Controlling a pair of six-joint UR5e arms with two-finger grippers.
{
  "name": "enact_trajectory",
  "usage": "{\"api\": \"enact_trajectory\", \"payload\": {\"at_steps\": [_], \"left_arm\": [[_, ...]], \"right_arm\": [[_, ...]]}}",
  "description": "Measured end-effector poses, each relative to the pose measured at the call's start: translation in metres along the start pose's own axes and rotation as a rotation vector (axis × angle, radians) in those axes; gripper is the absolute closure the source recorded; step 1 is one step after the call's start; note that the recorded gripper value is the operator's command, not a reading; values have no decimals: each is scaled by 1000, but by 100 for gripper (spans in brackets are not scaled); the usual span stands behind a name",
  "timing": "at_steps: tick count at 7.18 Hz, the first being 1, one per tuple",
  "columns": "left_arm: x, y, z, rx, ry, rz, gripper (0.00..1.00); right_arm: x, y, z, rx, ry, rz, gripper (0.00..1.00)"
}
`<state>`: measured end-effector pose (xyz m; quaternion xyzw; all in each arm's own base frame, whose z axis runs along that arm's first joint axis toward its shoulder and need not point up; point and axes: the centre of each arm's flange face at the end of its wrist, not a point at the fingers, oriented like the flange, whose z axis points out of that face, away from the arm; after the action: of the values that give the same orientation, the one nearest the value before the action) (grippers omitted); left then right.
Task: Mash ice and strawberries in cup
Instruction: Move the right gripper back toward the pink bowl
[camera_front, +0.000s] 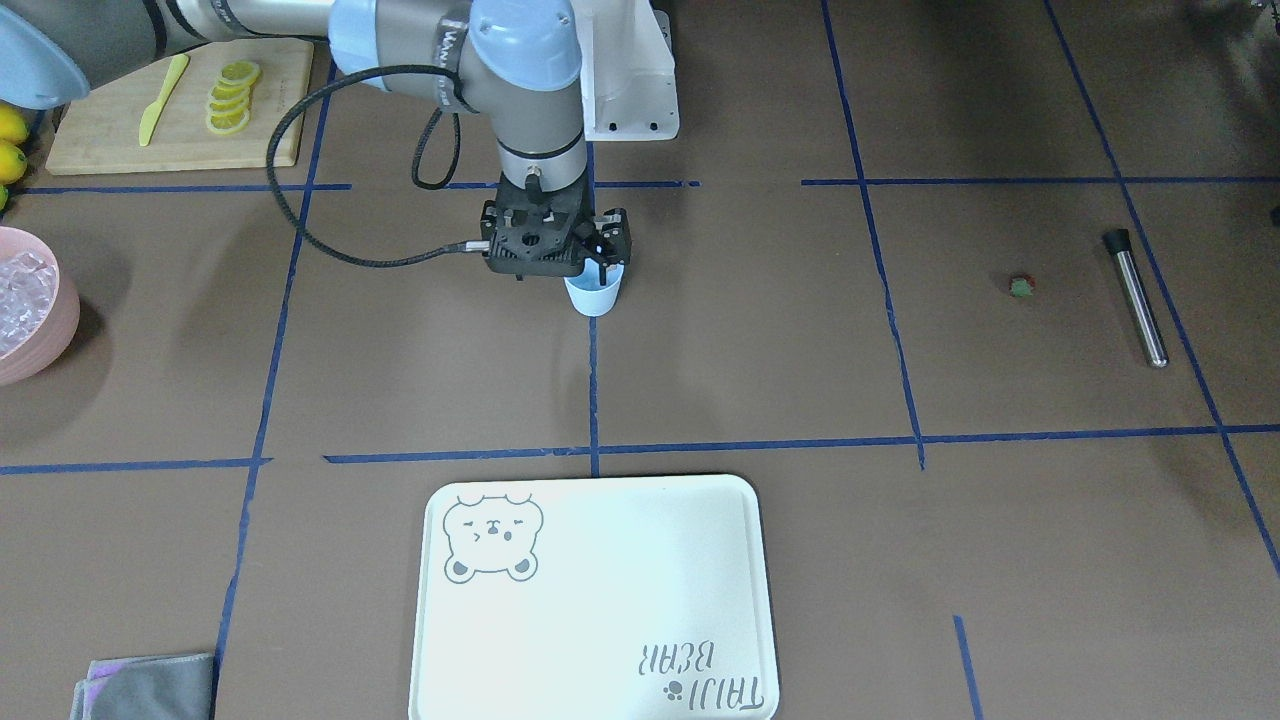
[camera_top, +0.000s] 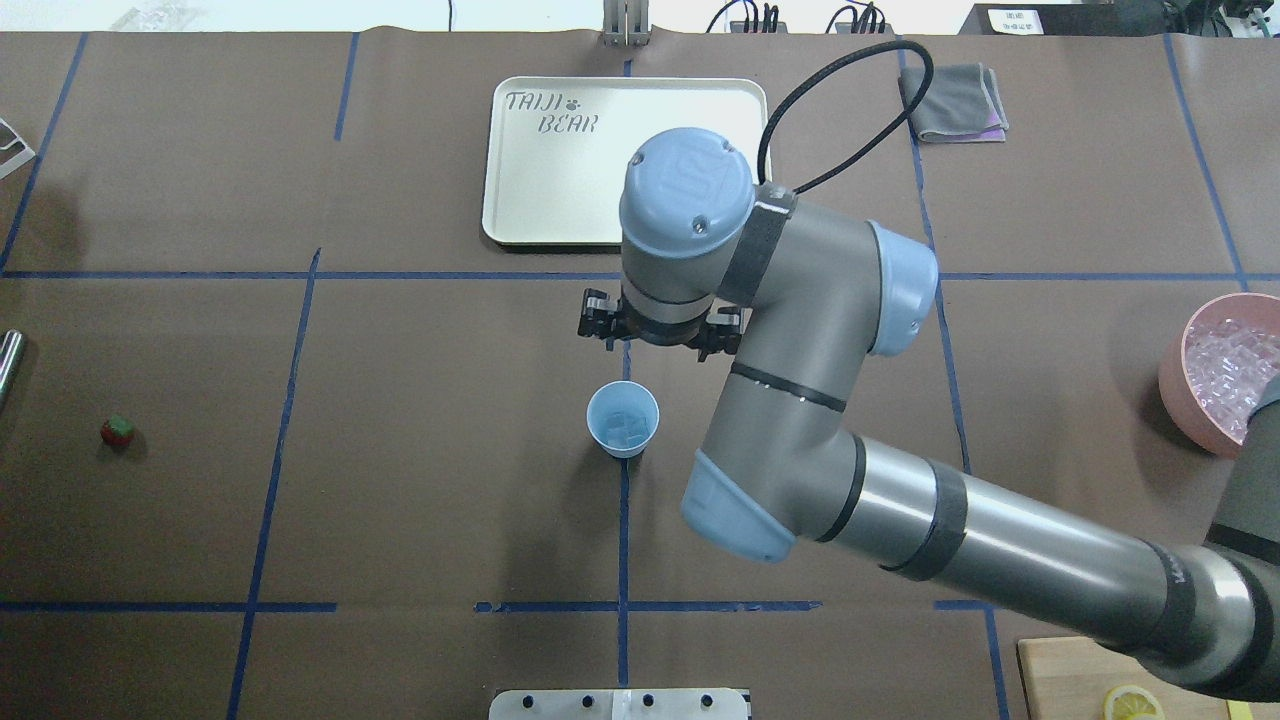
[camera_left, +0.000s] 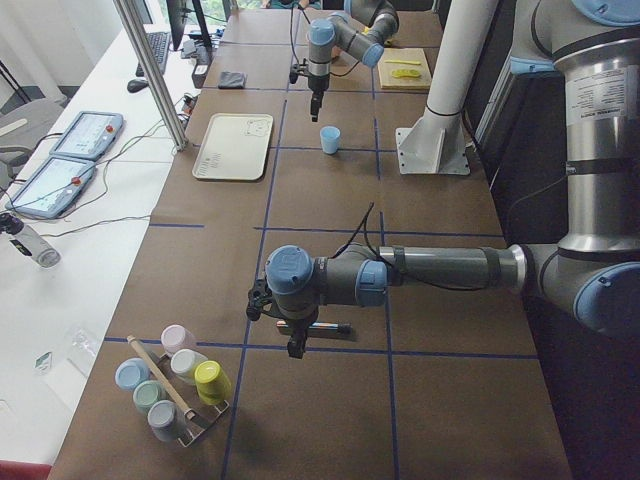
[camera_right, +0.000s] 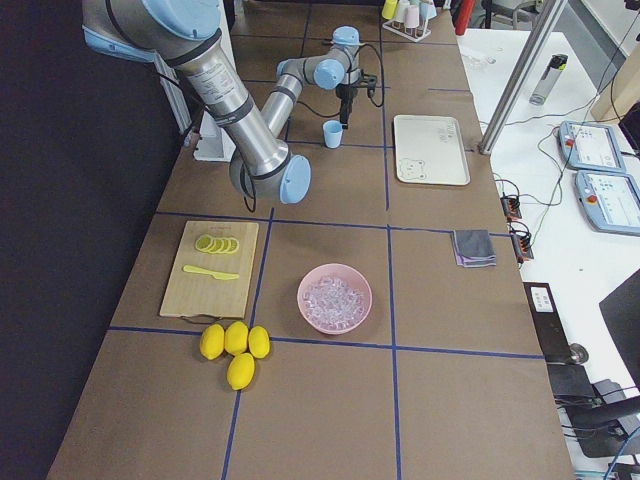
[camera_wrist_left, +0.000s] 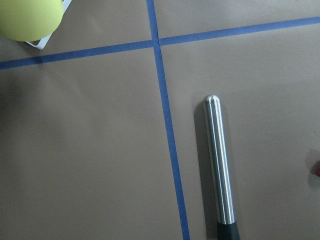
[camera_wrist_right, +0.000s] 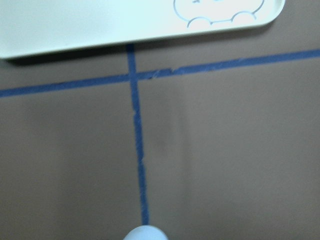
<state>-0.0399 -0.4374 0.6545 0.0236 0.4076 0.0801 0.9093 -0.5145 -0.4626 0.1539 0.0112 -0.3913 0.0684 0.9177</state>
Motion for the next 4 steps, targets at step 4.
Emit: {"api": "enact_trajectory", "payload": {"at_steps": [4], "left_arm": [[2, -6, -3, 5, -9, -4, 0]], "right_arm": [[216, -139, -41, -30, 31, -196, 1]]}}
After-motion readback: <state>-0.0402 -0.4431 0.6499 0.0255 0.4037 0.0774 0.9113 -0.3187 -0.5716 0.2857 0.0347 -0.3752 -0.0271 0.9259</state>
